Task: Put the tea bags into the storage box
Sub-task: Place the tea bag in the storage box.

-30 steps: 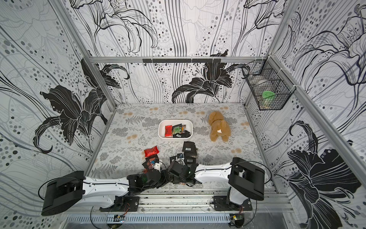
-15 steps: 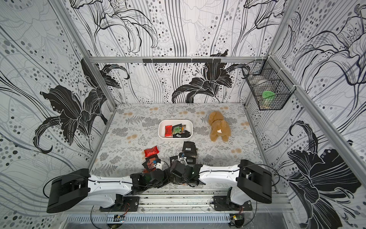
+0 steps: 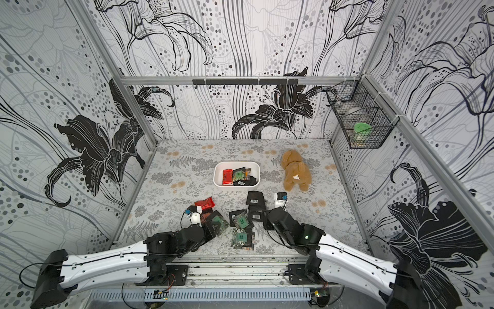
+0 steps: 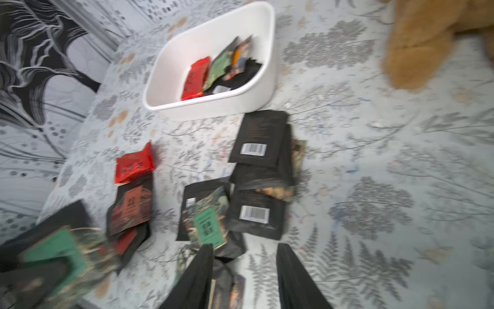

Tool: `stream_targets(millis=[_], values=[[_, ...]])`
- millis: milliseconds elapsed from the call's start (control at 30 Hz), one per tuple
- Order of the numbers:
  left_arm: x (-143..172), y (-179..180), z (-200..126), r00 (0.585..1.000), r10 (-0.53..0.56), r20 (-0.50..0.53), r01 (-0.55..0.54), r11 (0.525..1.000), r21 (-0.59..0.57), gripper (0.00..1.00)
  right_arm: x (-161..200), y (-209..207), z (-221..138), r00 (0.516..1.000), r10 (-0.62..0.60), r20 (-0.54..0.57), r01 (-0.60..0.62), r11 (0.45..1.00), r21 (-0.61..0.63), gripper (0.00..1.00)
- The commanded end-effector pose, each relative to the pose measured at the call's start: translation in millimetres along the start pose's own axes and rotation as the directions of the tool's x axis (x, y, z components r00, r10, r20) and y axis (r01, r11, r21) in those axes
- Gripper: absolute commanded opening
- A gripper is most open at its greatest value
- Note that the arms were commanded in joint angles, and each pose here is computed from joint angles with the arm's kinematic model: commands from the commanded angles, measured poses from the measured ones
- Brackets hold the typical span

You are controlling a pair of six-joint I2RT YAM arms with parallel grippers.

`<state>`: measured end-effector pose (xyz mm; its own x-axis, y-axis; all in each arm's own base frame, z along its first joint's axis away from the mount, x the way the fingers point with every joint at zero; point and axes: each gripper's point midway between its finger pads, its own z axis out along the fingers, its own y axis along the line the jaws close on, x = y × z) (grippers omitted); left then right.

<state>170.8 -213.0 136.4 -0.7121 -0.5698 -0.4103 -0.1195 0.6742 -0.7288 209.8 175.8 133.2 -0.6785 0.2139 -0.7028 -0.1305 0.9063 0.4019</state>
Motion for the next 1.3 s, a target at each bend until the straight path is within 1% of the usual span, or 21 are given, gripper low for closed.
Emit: stream_targets(millis=[0, 67, 133, 167, 233, 300, 333, 433, 500, 600, 733, 900, 933, 967, 1000, 1033, 1067, 1100, 1133, 1167, 1267], values=[[-44, 5, -24, 0.977, 0.146, 0.156, -0.127, 0.984, -0.125, 0.0, 9, -19, 5, 0.994, -0.098, -0.055, 0.099, 0.995, 0.012, 0.46], [-67, -6, -36, 0.953, 0.195, 0.231, -0.158, 0.973, -0.169, 0.0, 8, -27, 10, 0.991, -0.12, -0.065, 0.122, 0.992, 0.025, 0.47], [-85, -22, -42, 0.935, 0.226, 0.273, -0.18, 0.966, -0.184, 0.0, 8, -28, 18, 0.988, -0.125, -0.087, 0.125, 0.992, 0.0, 0.47], [-91, -32, -41, 0.93, 0.24, 0.28, -0.194, 0.964, -0.181, 0.0, 10, -27, 24, 0.987, -0.128, -0.101, 0.127, 0.992, -0.016, 0.45], [-100, -53, -32, 0.931, 0.246, 0.271, -0.212, 0.966, -0.149, 0.0, 12, -27, 32, 0.984, -0.137, -0.109, 0.135, 0.99, -0.027, 0.37], [-108, -71, -16, 0.935, 0.254, 0.249, -0.231, 0.966, -0.117, 0.0, 15, -24, 37, 0.984, -0.146, -0.107, 0.141, 0.989, -0.048, 0.34], [-115, -77, -6, 0.939, 0.248, 0.24, -0.228, 0.967, -0.11, 0.0, 17, -21, 37, 0.982, -0.151, -0.115, 0.144, 0.987, -0.068, 0.34], [-127, -80, 33, 0.958, 0.226, 0.175, -0.206, 0.97, -0.129, 0.0, 20, -20, 34, 0.983, -0.154, -0.103, 0.145, 0.985, -0.097, 0.35], [-132, -79, 61, 0.969, 0.21, 0.13, -0.189, 0.969, -0.157, 0.0, 26, -27, 33, 0.984, -0.146, -0.101, 0.138, 0.987, -0.085, 0.36], [-137, -86, 102, 0.974, 0.217, 0.062, -0.202, 0.962, -0.186, 0.0, 24, -30, 27, 0.989, -0.126, -0.074, 0.12, 0.989, -0.082, 0.36], [-147, -99, 146, 0.974, 0.221, 0.042, -0.208, 0.954, -0.217, 0.0, 20, -32, 20, 0.993, -0.115, -0.039, 0.111, 0.99, -0.082, 0.37], [-152, -105, 183, 0.973, 0.23, 0.017, -0.219, 0.944, -0.247, 0.0, 18, -33, 18, 0.993, -0.112, -0.028, 0.109, 0.99, -0.085, 0.38], [-157, -104, 188, 0.969, 0.247, 0.02, -0.233, 0.937, -0.26, 0.04, 18, -34, 18, 0.993, -0.111, -0.029, 0.108, 0.991, -0.078, 0.38], [-164, -102, 192, 0.959, 0.28, 0.036, -0.26, 0.924, -0.28, 0.14, 18, -34, 18, 0.994, -0.109, -0.03, 0.107, 0.992, -0.074, 0.38], [-172, -97, 192, 0.95, 0.308, 0.057, -0.275, 0.907, -0.32, 0.29, 18, -34, 18, 0.994, -0.109, -0.031, 0.106, 0.991, -0.076, 0.39], [-178, -90, 193, 0.942, 0.33, 0.065, -0.286, 0.888, -0.36, 0.38, 19, -33, 18, 0.993, -0.109, -0.033, 0.106, 0.991, -0.079, 0.39], [-183, -84, 193, 0.937, 0.344, 0.062, -0.295, 0.874, -0.385, 0.42, 20, -33, 19, 0.993, -0.11, -0.036, 0.107, 0.991, -0.081, 0.39], [-186, -76, 193, 0.935, 0.349, 0.059, -0.296, 0.863, -0.409, 0.5, 20, -33, 19, 0.993, -0.113, -0.036, 0.11, 0.991, -0.082, 0.39], [-193, -67, 190, 0.936, 0.344, 0.068, -0.282, 0.853, -0.439, 0.64, 19, -32, 19, 0.993, -0.116, -0.037, 0.112, 0.99, -0.084, 0.39], [-200, -57, 184, 0.939, 0.334, 0.081, -0.26, 0.844, -0.469, 0.72, 20, -31, 20, 0.992, -0.119, -0.04, 0.115, 0.989, -0.088, 0.39], [-221, -36, 157, 0.946, 0.291, 0.14, -0.177, 0.831, -0.527, 0.84, 22, -30, 22, 0.991, -0.123, -0.052, 0.118, 0.989, -0.093, 0.39]])
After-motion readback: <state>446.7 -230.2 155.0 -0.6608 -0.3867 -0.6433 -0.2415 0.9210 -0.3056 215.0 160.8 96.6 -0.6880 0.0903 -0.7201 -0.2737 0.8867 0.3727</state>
